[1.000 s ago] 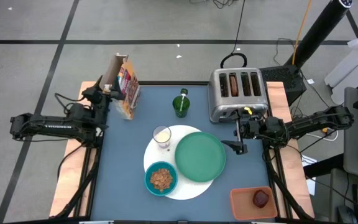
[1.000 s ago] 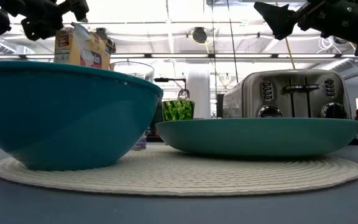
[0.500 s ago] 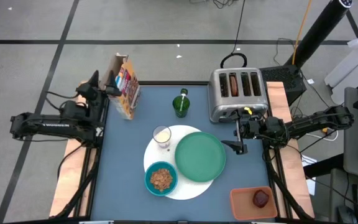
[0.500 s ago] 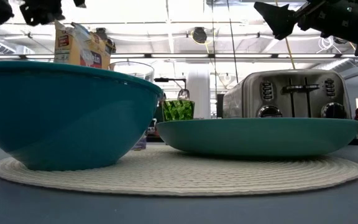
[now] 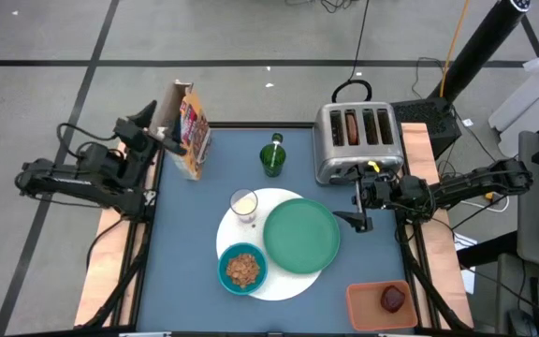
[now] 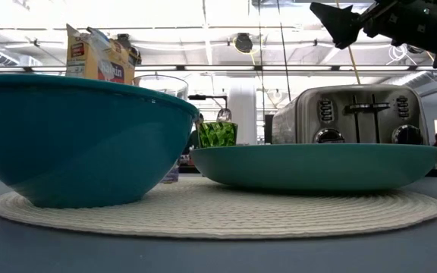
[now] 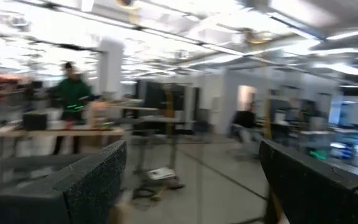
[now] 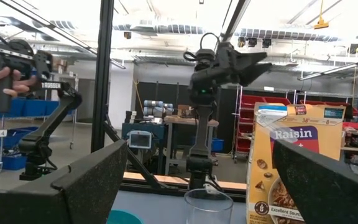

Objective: Arrange a breakfast setting
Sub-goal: Put the toasted bread from the toaster on the green plate

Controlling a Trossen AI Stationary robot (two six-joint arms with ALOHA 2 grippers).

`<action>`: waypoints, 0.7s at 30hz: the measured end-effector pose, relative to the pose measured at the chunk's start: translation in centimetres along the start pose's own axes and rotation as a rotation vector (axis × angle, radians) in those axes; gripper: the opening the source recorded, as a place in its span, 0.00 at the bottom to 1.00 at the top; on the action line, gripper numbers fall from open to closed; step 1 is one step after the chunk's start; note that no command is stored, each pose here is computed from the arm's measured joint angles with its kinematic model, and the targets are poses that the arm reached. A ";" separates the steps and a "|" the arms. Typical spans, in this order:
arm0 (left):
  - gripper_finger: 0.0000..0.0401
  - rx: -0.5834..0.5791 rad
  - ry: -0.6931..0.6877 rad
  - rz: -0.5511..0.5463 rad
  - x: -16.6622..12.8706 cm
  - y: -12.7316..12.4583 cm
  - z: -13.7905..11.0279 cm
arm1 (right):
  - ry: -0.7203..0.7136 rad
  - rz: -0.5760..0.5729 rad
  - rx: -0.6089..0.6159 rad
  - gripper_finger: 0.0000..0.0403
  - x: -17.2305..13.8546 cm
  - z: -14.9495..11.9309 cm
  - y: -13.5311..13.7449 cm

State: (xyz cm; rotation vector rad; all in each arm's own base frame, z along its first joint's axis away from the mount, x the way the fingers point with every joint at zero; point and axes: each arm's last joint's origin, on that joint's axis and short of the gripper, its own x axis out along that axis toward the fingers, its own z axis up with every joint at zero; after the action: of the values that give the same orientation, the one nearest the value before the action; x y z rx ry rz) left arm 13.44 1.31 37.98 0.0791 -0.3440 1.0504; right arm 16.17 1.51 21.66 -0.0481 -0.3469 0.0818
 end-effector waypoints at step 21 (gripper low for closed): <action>0.93 -0.124 0.134 -0.613 -4.1 -4.0 -1.7 | -0.141 -0.029 0.205 0.98 0.0 1.4 -0.2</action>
State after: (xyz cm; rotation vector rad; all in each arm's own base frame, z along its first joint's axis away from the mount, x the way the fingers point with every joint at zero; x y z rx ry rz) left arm 15.44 -3.73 35.50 0.0007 -0.2384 0.4236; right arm 15.67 1.37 22.97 0.1659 -0.4784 0.0916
